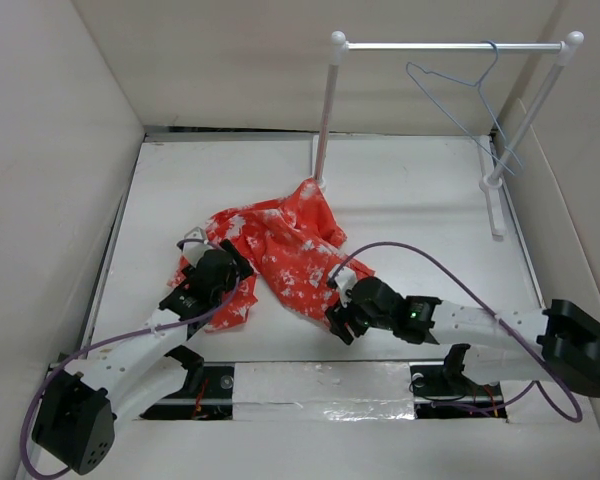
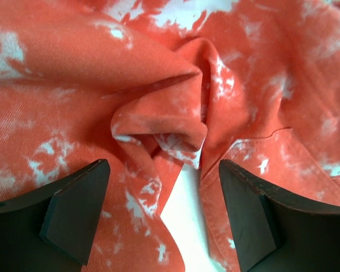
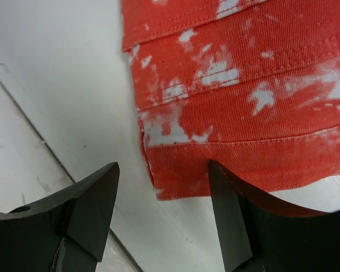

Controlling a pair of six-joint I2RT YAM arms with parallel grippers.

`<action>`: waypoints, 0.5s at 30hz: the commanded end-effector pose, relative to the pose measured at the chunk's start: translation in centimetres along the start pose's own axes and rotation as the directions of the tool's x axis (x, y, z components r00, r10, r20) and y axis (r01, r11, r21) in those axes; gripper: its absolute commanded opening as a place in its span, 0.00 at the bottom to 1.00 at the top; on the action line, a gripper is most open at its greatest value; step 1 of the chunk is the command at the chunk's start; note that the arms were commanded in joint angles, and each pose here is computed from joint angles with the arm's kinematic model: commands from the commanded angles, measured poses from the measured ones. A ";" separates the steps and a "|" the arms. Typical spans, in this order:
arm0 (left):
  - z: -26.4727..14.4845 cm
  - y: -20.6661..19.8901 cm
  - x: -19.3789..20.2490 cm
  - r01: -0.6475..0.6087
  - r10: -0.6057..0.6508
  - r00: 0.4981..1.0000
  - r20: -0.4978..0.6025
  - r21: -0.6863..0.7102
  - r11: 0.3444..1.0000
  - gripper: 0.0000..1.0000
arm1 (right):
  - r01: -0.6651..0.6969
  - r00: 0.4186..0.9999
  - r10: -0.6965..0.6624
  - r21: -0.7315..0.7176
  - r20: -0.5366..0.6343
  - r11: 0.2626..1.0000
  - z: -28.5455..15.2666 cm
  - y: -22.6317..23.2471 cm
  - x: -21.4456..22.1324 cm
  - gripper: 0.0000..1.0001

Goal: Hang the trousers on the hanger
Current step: Flatten out the trousers at the center of the board.

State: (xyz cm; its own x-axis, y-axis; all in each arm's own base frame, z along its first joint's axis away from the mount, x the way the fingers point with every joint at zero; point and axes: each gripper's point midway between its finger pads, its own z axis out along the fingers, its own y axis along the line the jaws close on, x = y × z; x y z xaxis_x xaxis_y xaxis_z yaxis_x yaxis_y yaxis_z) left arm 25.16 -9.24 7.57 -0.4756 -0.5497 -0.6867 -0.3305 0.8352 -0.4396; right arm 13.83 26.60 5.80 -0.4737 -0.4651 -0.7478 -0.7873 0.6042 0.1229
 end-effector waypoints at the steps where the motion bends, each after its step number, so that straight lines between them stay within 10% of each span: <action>1: -0.1 -1.7 -2.3 0.038 -0.041 0.996 0.081 0.045 0.998 0.77 | -0.019 1.000 0.019 0.085 -0.009 0.996 1.2 -0.7 -1.4 0.70; 5: 0.5 -1.9 -3.1 0.038 -0.041 0.993 0.114 0.025 0.999 0.79 | -0.005 0.999 0.013 0.171 -0.050 0.985 2.8 -1.8 -0.8 0.69; 11: 2.2 -2.8 -3.7 0.067 -0.070 0.990 0.123 0.023 0.997 0.78 | -0.023 1.000 0.024 0.313 0.001 0.950 1.9 -2.6 -2.4 0.01; 15: 3.3 -3.1 -4.9 0.096 -0.099 0.981 0.169 0.023 0.995 0.77 | -0.069 0.990 0.028 0.303 0.139 0.950 -2.5 -2.4 -6.1 0.00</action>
State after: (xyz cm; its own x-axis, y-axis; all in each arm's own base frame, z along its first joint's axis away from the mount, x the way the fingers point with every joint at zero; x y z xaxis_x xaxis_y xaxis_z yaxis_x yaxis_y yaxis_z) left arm 28.28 -8.79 6.80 -0.4151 -0.5674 -0.7112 -0.3831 0.8180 -0.4290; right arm 16.19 26.55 5.64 -0.4916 -0.4925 -0.7182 -0.6663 0.7437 -0.0538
